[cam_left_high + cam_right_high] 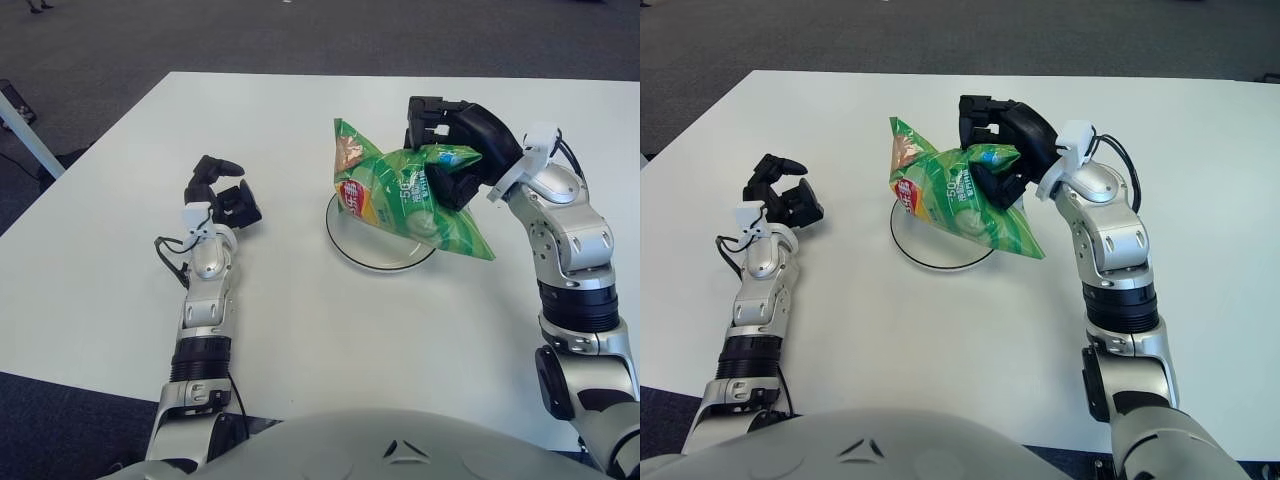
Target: Put the snack into the plate.
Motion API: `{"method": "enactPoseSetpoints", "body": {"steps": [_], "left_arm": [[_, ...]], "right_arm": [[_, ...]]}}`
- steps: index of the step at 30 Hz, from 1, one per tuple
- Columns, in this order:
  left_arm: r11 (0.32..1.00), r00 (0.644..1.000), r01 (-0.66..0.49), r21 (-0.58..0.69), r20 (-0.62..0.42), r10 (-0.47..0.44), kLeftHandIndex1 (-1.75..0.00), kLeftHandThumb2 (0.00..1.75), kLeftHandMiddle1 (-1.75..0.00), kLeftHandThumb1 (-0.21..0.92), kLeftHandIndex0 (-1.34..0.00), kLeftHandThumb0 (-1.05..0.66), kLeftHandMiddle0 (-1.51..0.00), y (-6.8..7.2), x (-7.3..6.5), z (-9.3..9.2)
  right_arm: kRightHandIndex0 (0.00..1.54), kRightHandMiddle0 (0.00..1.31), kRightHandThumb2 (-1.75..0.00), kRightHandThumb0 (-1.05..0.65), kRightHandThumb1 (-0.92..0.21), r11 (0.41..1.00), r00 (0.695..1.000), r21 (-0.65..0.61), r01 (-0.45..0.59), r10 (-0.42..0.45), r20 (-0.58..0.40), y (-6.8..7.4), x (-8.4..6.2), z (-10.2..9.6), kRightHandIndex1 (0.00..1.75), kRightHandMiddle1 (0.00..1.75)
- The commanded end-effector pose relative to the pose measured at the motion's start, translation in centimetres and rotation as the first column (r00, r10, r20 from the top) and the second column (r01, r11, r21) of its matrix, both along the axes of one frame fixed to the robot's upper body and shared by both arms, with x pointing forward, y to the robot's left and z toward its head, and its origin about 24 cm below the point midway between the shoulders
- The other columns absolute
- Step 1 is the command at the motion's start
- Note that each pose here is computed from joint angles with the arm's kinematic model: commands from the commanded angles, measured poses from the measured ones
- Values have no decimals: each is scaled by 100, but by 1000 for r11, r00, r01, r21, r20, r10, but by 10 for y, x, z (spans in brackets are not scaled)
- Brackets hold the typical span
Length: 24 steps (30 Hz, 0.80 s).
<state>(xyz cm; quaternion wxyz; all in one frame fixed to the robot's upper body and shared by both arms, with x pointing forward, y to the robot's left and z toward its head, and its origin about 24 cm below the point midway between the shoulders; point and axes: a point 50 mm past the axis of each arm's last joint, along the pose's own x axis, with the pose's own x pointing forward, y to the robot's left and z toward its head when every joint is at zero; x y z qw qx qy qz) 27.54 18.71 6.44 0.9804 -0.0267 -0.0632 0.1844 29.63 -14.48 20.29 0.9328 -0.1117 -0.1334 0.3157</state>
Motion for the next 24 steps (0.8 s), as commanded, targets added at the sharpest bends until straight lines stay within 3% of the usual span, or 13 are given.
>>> {"method": "enactPoseSetpoints", "body": {"steps": [1,15,24], "left_arm": [[998,984,-34,-49,-178,24,-175,142,-175,23,-68,-51,-138,-6,-26,-46],[998,982,-40,-49,-187,31,-175,143,-175,22,-69,-52,-139,-7,-27,-46],[998,983,-28,-58,-183,17,-175,143,-175,23,-69,-52,-139,-7,-28,-46]], "right_arm": [[85,58,-161,0,-4,1000,1000,-19,20,-21,-15,-4,1,-7,166,175],[86,60,-164,0,-2,998,1000,-67,-11,10,-28,-7,4,-9,168,175],[87,61,-164,0,-1,999,1000,-23,29,-29,7,-9,5,0,166,175]]}}
